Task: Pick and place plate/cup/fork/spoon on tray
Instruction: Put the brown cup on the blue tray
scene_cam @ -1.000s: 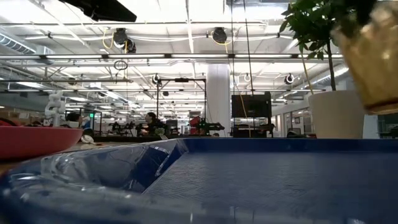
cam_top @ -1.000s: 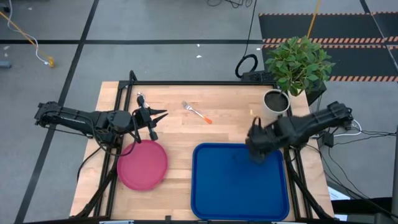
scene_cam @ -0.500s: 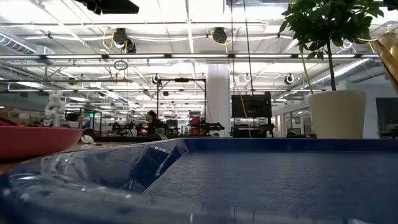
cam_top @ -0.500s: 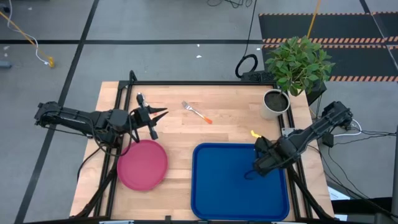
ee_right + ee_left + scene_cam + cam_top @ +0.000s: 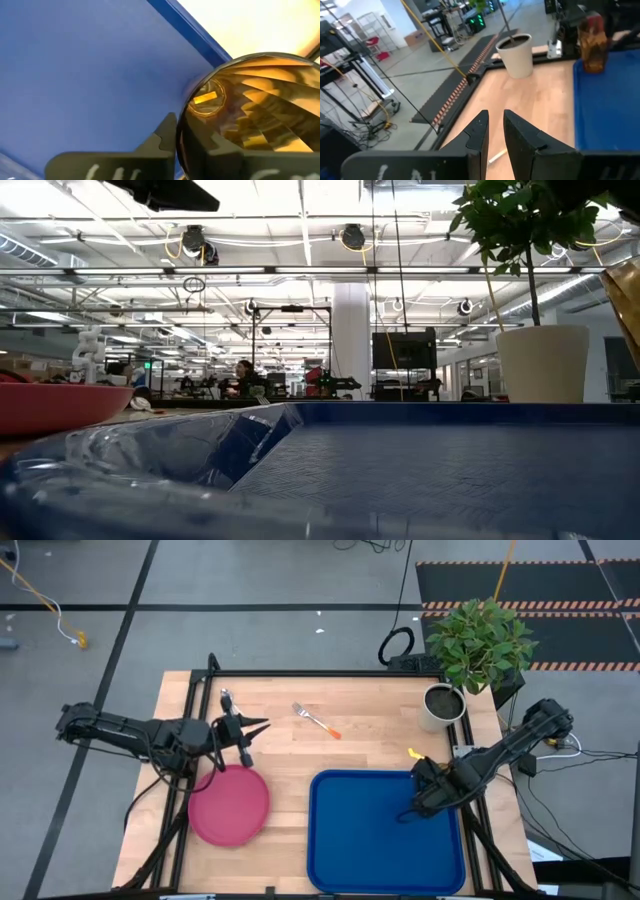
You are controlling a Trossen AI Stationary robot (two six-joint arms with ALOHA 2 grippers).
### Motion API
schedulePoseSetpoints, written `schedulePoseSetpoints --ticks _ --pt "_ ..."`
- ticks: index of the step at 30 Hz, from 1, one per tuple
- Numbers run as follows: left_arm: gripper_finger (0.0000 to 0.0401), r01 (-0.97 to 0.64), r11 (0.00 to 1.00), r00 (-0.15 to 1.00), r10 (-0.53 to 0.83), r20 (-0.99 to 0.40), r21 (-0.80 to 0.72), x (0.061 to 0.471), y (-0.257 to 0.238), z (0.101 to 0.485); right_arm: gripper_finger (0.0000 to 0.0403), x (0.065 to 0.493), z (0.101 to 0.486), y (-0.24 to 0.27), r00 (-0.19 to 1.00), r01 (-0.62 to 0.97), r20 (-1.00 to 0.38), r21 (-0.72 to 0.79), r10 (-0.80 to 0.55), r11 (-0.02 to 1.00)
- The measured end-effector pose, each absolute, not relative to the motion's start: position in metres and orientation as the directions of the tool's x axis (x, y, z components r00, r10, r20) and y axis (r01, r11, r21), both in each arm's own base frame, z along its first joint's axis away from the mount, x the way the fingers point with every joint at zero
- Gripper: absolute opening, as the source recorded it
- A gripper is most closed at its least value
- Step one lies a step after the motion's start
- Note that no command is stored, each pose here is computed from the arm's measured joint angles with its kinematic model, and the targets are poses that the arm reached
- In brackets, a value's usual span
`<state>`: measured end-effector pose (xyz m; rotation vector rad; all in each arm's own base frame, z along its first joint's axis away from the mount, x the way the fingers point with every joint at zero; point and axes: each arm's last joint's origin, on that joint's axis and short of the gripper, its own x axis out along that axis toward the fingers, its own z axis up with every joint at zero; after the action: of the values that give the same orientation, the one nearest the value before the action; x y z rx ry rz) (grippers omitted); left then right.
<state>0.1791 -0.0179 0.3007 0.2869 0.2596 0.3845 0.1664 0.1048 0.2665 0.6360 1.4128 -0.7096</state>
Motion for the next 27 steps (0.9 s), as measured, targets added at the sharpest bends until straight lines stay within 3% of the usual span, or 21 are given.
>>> schedulePoseSetpoints --ticks 15,27 --pt "0.0063 -0.259 0.912 0.914 0.339 -0.224 0.319 0.176 -0.031 0.297 0.0115 0.159 0.278 0.100 0.121 0.803 -0.993 0.093 -0.009 0.588" --pt "0.0063 -0.257 0.906 0.915 0.340 -0.216 0.336 0.177 -0.031 0.298 0.0130 0.148 0.288 0.093 0.141 0.804 -0.989 0.135 0.036 0.579"
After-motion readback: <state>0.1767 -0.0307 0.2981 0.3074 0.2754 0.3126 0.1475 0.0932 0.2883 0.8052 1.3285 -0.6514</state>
